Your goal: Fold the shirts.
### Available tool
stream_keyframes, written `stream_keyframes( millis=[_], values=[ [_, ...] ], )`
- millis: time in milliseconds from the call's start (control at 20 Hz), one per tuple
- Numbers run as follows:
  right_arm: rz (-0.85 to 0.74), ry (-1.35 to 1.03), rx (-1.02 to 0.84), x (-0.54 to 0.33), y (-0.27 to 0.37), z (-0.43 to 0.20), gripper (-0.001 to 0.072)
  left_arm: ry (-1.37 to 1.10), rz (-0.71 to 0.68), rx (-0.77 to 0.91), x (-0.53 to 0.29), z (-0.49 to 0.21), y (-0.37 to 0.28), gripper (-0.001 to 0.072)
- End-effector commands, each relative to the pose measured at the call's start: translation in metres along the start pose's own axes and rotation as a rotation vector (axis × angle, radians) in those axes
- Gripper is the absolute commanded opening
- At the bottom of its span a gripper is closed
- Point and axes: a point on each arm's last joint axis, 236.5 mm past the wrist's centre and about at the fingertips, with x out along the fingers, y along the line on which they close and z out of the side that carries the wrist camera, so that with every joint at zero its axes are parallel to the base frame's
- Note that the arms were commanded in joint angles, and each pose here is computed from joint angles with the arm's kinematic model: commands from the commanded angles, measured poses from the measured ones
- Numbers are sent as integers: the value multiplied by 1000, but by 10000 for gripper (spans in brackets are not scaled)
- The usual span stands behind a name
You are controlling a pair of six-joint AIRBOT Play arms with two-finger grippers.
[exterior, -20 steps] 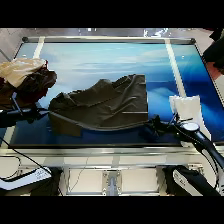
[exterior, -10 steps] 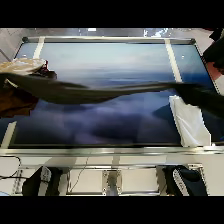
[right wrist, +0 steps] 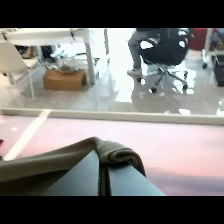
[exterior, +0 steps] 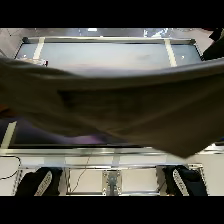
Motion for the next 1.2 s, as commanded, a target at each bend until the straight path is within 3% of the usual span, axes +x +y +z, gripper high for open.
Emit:
stream_keyframes(
  millis=[0, 350, 600, 800, 850, 900, 950, 1000, 1150],
  values=[
    [-63, 228, 17, 39, -29, -45, 5, 111, 75, 57, 35, -11, 17, 11],
    [-67, 780, 192, 203, -97, -261, 5, 652, -21, 121, 279, -169, -20, 12],
    [-76, 927, 406, 290, -120, -401, 7, 868, -68, 145, 391, -312, -48, 12],
    [-79, 892, 515, 339, -111, -454, 13, 890, -56, 95, 429, -365, -59, 39],
    [-82, 847, 508, 350, -109, -451, 35, 867, -52, 90, 433, -360, -59, 149],
    [-80, 809, 494, 358, -108, -442, 99, 835, -44, 91, 435, -349, -57, 389],
    [-68, 785, 483, 364, -105, -429, 258, 806, -25, 106, 434, -333, -49, 570],
    [-46, 773, 472, 368, -102, -412, 352, 767, 13, 140, 429, -310, -36, 609],
    [-8, 808, 327, 354, -105, -353, 350, 642, 121, 132, 388, -232, 16, 609]
  ],
)
